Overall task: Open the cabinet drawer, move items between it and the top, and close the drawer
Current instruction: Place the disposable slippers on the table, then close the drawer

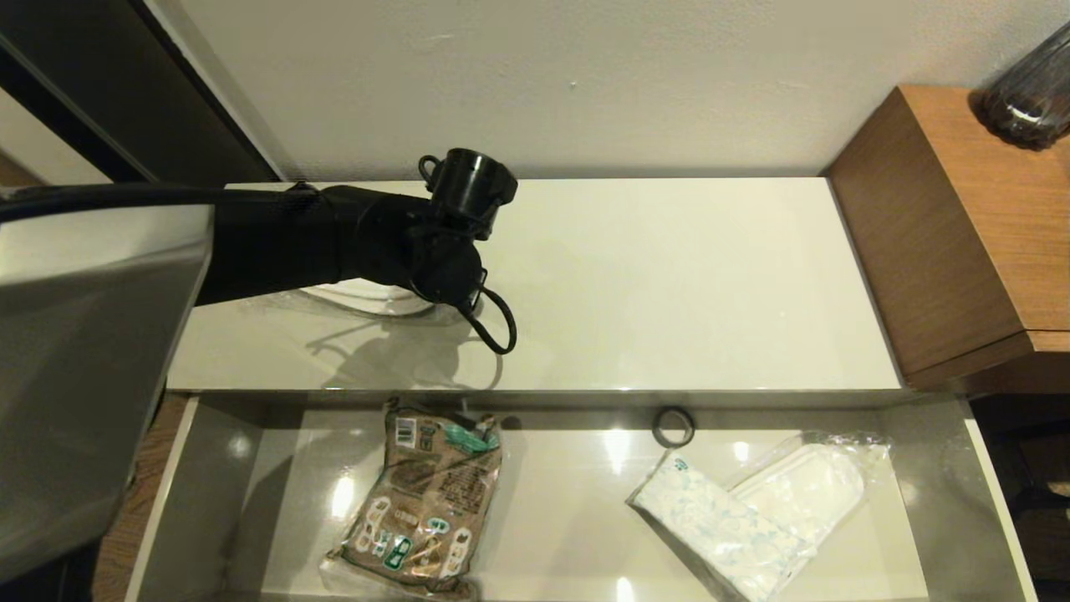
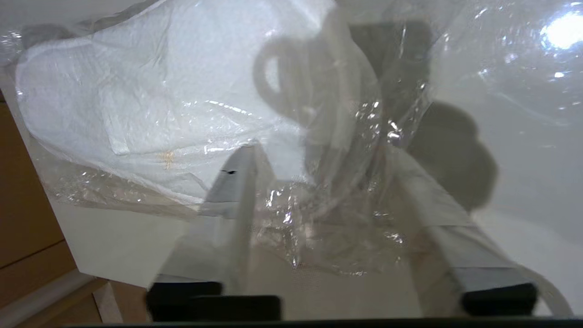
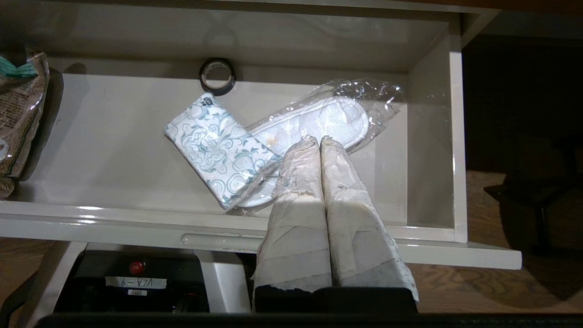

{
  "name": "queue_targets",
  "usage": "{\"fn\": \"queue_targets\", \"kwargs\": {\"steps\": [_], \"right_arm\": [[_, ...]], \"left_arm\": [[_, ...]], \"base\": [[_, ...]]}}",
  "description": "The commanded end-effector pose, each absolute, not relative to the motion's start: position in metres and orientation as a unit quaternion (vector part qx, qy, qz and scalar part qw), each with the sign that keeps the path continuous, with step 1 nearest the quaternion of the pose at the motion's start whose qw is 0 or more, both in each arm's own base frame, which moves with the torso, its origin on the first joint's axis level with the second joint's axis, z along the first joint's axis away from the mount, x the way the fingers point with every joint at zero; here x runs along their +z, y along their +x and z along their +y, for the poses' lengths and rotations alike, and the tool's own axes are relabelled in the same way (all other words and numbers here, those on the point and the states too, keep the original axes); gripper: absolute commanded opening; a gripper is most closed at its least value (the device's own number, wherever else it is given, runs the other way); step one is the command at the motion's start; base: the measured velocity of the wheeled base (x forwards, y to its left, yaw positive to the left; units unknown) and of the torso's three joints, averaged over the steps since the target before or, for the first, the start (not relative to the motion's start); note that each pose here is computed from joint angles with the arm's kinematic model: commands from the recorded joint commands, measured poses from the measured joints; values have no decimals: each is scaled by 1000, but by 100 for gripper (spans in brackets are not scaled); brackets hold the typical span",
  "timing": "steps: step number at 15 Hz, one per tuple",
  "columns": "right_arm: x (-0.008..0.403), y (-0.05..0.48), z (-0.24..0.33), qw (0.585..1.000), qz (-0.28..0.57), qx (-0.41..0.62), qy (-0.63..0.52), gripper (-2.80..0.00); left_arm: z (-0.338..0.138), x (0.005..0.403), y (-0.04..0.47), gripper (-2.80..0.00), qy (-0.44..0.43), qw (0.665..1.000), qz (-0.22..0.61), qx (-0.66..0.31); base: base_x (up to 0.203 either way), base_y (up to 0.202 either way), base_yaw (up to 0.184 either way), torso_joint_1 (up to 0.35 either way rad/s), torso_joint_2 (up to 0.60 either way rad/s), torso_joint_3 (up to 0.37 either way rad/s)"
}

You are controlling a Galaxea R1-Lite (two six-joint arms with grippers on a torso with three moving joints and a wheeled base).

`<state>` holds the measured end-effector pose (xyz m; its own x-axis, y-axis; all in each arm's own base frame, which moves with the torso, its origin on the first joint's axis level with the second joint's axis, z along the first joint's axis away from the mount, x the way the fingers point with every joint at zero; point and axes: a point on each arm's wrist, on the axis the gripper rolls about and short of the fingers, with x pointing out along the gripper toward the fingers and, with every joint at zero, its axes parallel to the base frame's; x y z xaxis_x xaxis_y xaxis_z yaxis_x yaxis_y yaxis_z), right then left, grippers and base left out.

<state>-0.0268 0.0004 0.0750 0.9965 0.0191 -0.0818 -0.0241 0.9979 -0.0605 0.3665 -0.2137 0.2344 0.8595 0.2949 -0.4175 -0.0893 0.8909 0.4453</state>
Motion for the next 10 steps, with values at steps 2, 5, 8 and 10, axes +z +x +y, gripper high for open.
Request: {"fn": "queue_targets", "kwargs": {"steps": [2, 5, 8, 10], "right_arm": [[75, -27, 0, 999, 42, 11, -31, -280], [75, -27, 0, 999, 42, 11, -31, -280], [75, -27, 0, 999, 42, 11, -31, -280], [75, -27, 0, 999, 42, 11, -31, -280]], "left_arm": [[-201, 262, 333, 0, 205, 945, 239, 93], [-188, 284, 279, 0, 204, 948, 238, 60], [-175, 296, 198, 0, 217, 948, 231, -3], [-160, 294, 153, -280, 234, 943, 232, -34]], "base": [[0, 0, 0, 0, 0, 0], [0, 0, 0, 0, 0, 0], [0, 0, 0, 0, 0, 0], [0, 0, 0, 0, 0, 0]]}}
